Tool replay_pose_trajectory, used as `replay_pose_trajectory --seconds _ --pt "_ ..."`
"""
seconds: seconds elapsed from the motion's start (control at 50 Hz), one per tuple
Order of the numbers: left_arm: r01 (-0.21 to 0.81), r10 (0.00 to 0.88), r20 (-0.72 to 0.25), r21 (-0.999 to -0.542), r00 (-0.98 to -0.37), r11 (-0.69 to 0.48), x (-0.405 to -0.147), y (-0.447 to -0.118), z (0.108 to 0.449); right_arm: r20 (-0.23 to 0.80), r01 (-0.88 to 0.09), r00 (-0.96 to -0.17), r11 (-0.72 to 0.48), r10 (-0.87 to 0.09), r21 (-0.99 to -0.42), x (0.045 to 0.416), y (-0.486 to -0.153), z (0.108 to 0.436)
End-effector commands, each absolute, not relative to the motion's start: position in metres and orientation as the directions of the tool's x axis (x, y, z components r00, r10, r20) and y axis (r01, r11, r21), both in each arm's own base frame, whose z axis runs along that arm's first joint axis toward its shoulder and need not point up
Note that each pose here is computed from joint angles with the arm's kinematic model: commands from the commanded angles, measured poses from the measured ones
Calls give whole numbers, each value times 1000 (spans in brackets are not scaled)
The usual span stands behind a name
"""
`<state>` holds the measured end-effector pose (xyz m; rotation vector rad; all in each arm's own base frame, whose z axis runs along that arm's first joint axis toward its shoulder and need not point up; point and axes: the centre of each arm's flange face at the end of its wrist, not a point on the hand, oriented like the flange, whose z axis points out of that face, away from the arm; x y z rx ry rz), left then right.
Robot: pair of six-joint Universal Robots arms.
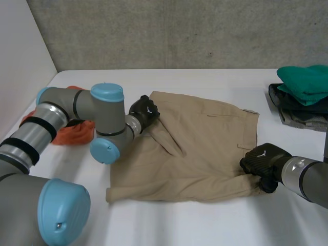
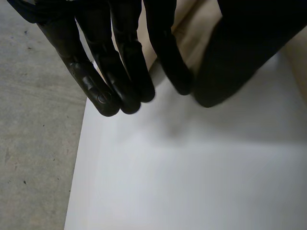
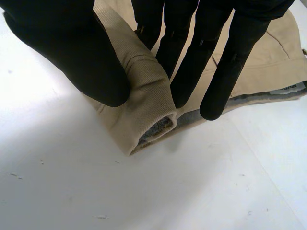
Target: Fold the laundry.
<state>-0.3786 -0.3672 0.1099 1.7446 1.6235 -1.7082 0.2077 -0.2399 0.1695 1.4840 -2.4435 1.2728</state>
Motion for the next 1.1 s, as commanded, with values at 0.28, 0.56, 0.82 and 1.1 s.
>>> replay_pose_trajectory --seconds 0.28,0.56,0.82,1.1 --pt "615 641 -610 -744 -467 -260 -374 -364 137 403 -747 -546 209 -734 -632 209 -240 170" --pt "734 600 -751 -569 -278 -372 -386 -352 111 406 -745 -549 208 -731 -634 208 -241 170" --pt "759 567 -763 -558 -310 -336 -380 -361 118 414 -744 -552 202 -724 -637 207 -243 170" --pt "843 519 -769 -514 -373 -156 -339 -373 131 417 -754 -524 178 -742 -632 216 -235 170"
